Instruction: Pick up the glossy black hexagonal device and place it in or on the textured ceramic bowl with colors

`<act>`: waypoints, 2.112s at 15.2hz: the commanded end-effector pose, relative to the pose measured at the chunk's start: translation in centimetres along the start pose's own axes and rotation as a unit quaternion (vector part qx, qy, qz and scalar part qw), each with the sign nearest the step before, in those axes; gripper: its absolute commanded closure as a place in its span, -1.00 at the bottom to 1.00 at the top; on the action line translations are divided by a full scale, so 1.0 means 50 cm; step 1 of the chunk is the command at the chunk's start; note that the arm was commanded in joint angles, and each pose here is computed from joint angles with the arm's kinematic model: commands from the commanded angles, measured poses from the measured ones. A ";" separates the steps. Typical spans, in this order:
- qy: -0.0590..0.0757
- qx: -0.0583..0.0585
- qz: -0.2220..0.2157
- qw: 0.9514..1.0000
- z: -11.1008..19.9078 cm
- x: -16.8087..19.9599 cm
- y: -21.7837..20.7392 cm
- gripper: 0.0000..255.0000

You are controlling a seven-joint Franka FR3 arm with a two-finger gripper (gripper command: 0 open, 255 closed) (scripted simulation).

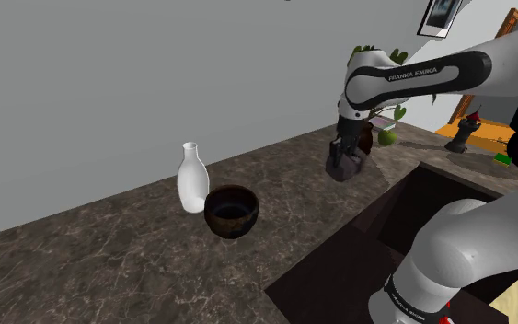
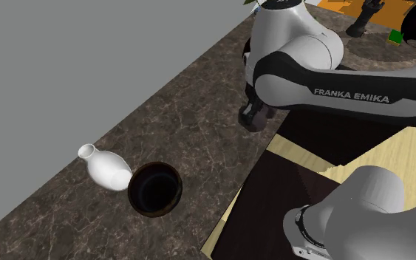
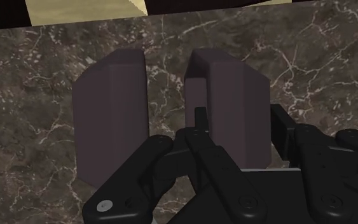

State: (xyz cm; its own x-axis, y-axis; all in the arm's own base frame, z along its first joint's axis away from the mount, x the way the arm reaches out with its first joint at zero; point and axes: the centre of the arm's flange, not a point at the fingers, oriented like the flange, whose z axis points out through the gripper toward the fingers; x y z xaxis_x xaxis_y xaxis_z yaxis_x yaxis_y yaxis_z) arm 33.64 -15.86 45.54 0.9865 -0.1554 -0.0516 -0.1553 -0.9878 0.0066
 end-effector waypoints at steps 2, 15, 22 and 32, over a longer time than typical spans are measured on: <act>0.000 0.000 0.000 1.000 -0.032 -0.003 0.001 1.00; 0.000 0.000 0.000 1.000 -0.103 0.063 -0.198 1.00; 0.000 0.000 0.000 1.000 -0.118 0.123 -0.372 1.00; 0.000 0.000 0.000 1.000 -0.140 0.208 -0.621 1.00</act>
State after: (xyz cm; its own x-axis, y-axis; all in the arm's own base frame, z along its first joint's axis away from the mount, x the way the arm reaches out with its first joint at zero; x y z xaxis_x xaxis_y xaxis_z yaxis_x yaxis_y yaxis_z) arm 48.52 11.95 51.64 0.9867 -0.1542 -0.0512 -0.1541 -0.9880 0.0071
